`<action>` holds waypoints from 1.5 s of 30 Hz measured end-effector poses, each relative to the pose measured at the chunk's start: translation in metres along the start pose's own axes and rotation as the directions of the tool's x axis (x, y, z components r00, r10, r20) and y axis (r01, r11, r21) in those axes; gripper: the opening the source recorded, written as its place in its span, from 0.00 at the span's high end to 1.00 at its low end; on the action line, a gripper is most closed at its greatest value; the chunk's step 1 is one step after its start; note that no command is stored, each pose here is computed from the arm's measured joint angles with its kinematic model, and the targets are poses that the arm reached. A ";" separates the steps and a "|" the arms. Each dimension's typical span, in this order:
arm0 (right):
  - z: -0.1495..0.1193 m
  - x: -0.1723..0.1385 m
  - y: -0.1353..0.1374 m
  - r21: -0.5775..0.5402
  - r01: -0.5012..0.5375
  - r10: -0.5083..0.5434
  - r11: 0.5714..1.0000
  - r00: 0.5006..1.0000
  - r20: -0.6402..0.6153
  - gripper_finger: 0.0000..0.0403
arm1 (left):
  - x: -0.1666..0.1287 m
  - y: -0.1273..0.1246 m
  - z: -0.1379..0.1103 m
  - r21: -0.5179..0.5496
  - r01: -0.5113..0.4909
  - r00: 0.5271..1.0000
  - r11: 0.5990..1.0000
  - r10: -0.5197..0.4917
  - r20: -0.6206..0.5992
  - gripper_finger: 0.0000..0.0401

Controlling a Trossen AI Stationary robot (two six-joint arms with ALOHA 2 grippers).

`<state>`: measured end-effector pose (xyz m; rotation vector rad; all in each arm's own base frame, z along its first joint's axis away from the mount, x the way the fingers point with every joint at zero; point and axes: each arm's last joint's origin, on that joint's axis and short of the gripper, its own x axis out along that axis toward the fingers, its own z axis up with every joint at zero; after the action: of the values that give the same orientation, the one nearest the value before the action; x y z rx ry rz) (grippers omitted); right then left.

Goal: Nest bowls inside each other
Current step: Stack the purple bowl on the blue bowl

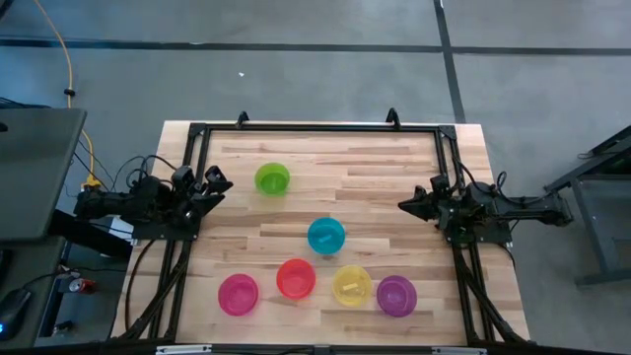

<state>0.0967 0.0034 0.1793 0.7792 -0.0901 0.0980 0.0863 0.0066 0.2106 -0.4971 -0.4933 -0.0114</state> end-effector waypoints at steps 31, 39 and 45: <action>0.000 0.000 -0.003 0.029 0.069 -0.070 0.997 0.997 0.039 0.87 | -0.002 0.010 -0.018 -0.203 -0.131 0.978 0.970 0.092 -0.189 0.47; -0.002 0.000 -0.005 0.166 0.090 -0.095 0.982 0.995 0.020 0.87 | 0.000 0.014 -0.024 -0.230 -0.201 0.960 0.952 0.145 -0.240 0.47; 0.005 0.006 0.002 0.225 0.004 -0.024 0.974 0.996 0.088 0.87 | 0.001 0.016 -0.026 -0.242 -0.243 0.951 0.939 0.182 -0.249 0.47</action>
<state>0.1020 0.0014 0.1852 1.0110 -0.1613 0.0603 0.1006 0.0085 0.1836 -0.8064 -0.2143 0.0749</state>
